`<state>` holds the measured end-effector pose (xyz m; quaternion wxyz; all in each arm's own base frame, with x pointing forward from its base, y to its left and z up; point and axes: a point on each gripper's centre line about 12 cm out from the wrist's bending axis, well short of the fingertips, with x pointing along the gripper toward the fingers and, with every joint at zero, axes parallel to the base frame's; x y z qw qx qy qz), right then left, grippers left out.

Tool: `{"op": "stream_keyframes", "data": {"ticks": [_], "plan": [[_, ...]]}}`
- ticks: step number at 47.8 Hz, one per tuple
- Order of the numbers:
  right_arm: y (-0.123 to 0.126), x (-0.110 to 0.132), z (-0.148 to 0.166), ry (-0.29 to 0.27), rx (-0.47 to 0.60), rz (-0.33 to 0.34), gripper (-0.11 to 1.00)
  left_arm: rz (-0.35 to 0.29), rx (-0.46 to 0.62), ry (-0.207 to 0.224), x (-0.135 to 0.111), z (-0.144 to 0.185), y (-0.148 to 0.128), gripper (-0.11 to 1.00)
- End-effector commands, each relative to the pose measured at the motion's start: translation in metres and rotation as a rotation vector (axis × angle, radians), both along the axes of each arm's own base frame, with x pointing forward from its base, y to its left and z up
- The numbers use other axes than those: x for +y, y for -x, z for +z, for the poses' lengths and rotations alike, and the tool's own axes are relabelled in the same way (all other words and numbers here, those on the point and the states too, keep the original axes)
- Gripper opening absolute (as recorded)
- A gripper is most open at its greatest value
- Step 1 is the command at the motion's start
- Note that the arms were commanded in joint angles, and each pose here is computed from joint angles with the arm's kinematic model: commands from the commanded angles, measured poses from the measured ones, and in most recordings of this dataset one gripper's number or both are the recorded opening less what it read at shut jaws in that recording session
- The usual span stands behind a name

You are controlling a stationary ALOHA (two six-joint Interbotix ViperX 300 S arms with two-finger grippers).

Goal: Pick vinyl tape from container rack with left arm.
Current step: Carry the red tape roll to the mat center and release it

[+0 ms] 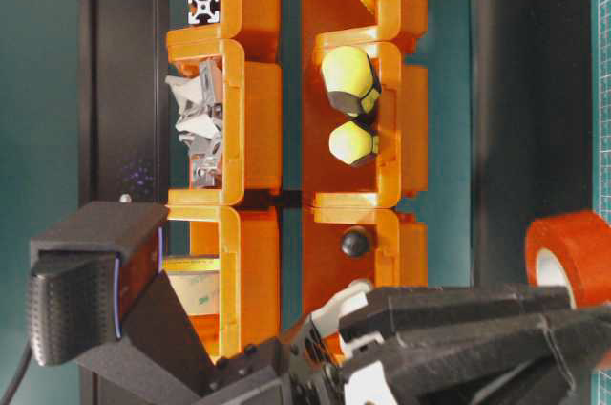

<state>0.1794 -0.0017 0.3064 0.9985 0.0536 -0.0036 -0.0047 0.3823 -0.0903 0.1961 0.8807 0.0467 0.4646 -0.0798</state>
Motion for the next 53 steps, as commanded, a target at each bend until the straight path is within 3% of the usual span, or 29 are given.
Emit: {"op": "stream_keyframes", "data": {"ticks": [1, 14, 23, 28, 38, 53], "plan": [[-0.002, 0.0, 0.011, -0.001, -0.025, -0.002, 0.0, -0.003, -0.059, 0.011, 0.0, 0.013, -0.007, 0.19], [-0.002, 0.0, 0.01, 0.0, -0.018, 0.0, 0.0, 0.015, -0.051, 0.009, 0.007, 0.008, -0.009, 0.22], [-0.002, 0.0, 0.009, -0.001, -0.015, 0.0, 0.0, 0.031, -0.05, 0.019, 0.007, 0.008, -0.008, 0.74], [-0.001, 0.0, 0.006, -0.011, -0.006, 0.0, 0.0, 0.032, -0.058, 0.023, 0.007, 0.011, -0.008, 0.9], [-0.001, 0.0, 0.002, -0.018, 0.006, 0.0, 0.0, 0.023, -0.14, 0.044, 0.007, 0.042, 0.006, 0.87], [-0.001, 0.0, 0.003, -0.018, 0.003, 0.0, 0.0, 0.033, -0.299, 0.135, 0.011, 0.097, 0.073, 0.87]]}}
